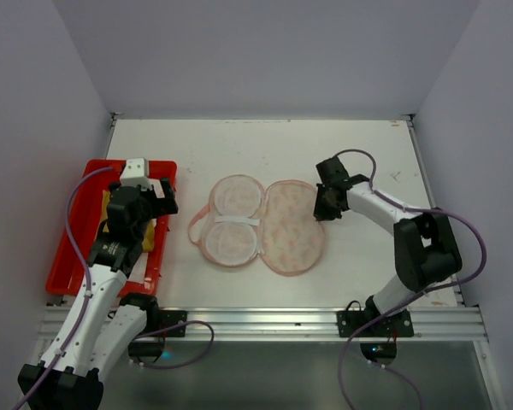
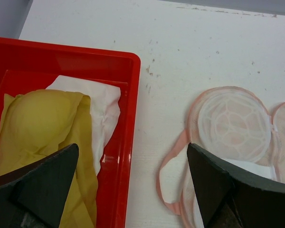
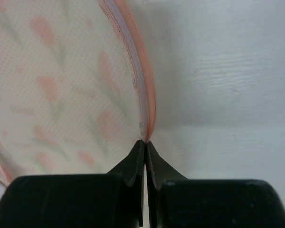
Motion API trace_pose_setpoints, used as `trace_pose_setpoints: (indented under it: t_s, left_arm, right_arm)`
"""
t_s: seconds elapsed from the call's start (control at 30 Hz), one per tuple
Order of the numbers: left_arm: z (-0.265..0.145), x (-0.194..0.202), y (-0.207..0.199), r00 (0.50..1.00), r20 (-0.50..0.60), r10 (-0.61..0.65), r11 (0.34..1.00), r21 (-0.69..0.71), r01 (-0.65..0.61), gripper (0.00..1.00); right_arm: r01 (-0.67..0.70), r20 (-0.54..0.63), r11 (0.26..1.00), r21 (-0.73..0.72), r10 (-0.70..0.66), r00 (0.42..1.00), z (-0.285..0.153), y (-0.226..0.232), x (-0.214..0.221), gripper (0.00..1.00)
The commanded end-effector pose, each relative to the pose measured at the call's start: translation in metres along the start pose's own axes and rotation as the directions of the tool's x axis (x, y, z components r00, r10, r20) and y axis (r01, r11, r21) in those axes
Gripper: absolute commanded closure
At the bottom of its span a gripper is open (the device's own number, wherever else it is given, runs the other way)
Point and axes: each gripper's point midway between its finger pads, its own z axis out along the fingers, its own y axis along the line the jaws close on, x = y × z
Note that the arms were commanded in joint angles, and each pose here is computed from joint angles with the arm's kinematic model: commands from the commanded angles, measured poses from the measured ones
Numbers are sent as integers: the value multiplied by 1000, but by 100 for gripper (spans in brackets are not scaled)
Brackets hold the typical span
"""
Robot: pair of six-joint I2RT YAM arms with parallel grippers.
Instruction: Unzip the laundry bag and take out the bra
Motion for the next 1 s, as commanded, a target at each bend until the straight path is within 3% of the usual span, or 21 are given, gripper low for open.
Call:
trace_pose_setpoints:
  t_s: [0.0,0.13,0.27,0.47,0.7,0.97]
  left_arm:
    - [2,-9,-3,999,43,1,1000,20,-2,0]
    - [1,-9,-3,999,43,0,1000,20,0,0]
    - [1,-9,-5,999,43,-1,1000,28,0,0]
    - [1,-9,-4,999,44,-4,1000,23,3,0]
    - [2,-7,-5,999,35,-2,1000,30,1,0]
    - [1,-6,-4,999,36,-4,1000,28,3,0]
  right_arm:
    - [45,159,993,108,-62,985,-56,-19,-40,100]
    - [79,261,983,165,-121,958,-101,-29,-71,100]
    - [120,312,989,86,-141,940,-137,-11,-91,100]
    - [199,246,947,-253,-136,960,-148,60,-86,100]
    - [164,152,901,-402,-111,982,-119,119,-72,100]
    - [103,5,872,-478,-115,993,-44,161,-36,98]
